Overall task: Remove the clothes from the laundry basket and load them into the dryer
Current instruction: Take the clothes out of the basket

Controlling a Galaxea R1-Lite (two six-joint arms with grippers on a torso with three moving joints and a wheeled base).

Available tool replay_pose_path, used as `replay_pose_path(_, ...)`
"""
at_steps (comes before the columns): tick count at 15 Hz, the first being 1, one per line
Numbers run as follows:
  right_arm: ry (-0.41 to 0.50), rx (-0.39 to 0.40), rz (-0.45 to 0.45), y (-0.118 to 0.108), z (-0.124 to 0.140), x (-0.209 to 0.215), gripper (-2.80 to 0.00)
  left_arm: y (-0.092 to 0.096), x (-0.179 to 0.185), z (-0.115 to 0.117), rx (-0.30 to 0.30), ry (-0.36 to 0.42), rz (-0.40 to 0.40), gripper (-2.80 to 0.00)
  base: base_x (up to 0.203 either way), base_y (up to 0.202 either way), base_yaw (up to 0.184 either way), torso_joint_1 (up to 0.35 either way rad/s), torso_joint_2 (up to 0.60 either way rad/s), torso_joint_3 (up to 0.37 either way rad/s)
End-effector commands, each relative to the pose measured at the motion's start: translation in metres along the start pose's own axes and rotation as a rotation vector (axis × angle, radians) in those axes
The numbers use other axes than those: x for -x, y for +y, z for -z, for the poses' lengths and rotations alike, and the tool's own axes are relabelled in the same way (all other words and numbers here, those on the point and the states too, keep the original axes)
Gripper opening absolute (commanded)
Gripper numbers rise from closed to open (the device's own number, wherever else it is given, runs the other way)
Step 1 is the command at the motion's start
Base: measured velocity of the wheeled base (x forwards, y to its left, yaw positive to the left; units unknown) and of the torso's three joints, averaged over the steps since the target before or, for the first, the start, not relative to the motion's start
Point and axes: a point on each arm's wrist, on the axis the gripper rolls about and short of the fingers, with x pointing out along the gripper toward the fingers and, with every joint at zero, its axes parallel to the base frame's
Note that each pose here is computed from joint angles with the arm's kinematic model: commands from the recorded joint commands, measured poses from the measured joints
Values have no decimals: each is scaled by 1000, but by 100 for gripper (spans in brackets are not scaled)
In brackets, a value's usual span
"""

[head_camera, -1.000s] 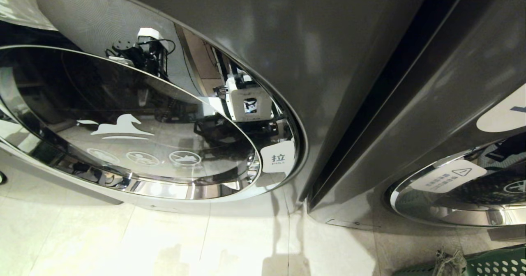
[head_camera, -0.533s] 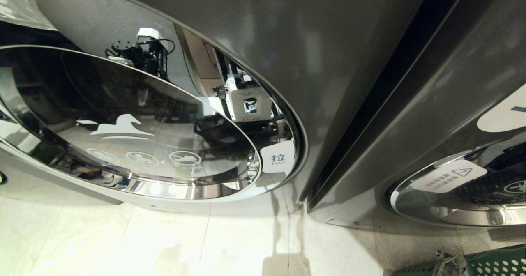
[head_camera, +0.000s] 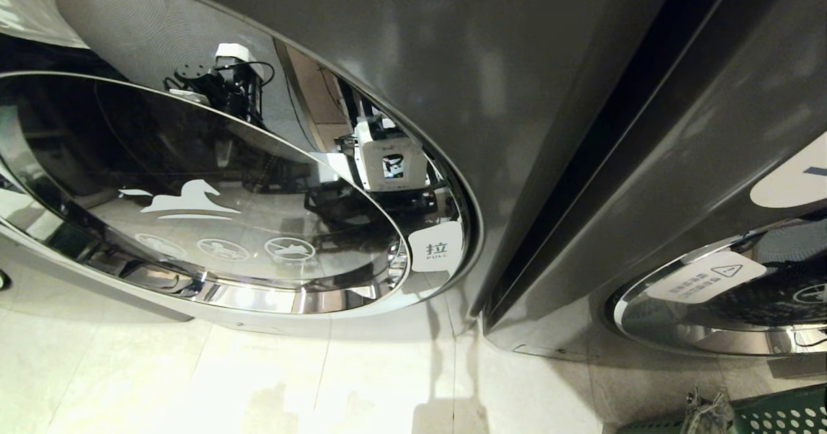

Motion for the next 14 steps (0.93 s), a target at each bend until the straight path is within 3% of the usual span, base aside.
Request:
replay_pose_path(1,77,-61,29,-11,-6,-18,0,0,0,0,0,-1,0,-280,0,0,0,0,0,0)
replay_pose_path(8,200,-145,72,-30,-2,-41,0,0,0,0,0,-1,0,-280,0,0,0,0,0,0)
replay_pose_path(11,298,-181,67,-36,1,-59,0,0,0,0,0,-1,0,-280,0,0,0,0,0,0)
replay_pose_path(14,311,-192,67,-40,0,-72,0,0,0,0,0,-1,0,-280,0,0,0,0,0,0)
